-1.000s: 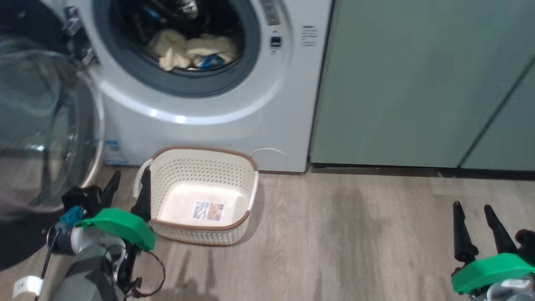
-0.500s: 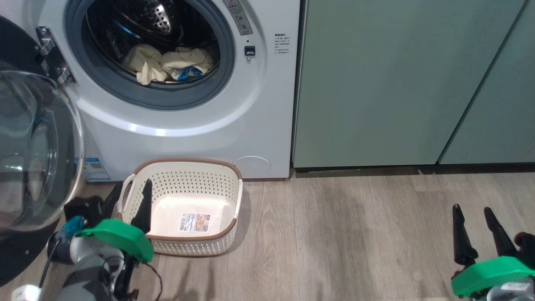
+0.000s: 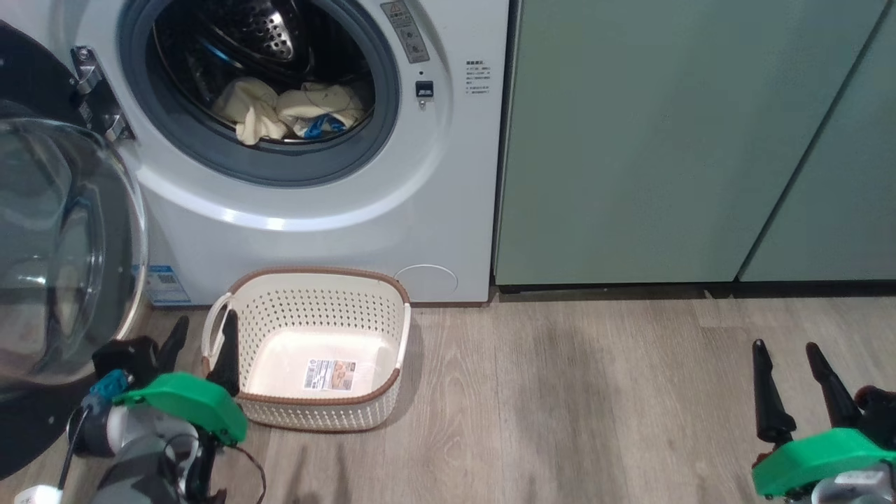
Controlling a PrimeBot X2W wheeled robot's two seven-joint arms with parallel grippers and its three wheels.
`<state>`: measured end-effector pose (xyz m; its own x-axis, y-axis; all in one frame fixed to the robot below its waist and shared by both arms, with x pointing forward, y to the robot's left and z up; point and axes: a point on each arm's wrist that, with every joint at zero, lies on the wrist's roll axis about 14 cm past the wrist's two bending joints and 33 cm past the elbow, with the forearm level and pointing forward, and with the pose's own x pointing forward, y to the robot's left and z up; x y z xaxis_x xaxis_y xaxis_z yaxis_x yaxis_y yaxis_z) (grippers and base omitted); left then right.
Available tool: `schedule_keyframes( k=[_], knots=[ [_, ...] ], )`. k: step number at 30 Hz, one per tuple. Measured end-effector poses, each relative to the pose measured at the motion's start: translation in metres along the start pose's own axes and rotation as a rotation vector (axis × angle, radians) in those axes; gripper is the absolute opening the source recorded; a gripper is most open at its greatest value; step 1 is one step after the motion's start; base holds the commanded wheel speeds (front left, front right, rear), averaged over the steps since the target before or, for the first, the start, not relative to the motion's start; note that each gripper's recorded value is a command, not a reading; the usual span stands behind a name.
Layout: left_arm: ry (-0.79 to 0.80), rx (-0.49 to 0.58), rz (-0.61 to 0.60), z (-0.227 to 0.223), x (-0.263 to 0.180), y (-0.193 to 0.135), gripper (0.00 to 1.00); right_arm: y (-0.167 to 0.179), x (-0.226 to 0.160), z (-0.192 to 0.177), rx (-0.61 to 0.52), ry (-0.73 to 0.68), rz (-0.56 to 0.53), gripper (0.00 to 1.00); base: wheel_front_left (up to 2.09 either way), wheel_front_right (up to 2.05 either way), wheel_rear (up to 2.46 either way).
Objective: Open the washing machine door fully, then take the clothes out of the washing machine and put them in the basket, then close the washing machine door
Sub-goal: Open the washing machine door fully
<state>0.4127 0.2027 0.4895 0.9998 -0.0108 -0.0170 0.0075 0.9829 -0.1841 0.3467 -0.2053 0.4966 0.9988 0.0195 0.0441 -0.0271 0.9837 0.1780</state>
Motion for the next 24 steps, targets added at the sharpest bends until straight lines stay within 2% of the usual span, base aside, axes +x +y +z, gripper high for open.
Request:
schedule_keyframes(
  k=[24],
  knots=[
    [0.023,-0.016,0.029,-0.008,-0.008,0.010,1.00,0.014,0.002,-0.009,-0.007,0.030,0.052,1.00,0.00,0.00,0.00]
  ],
)
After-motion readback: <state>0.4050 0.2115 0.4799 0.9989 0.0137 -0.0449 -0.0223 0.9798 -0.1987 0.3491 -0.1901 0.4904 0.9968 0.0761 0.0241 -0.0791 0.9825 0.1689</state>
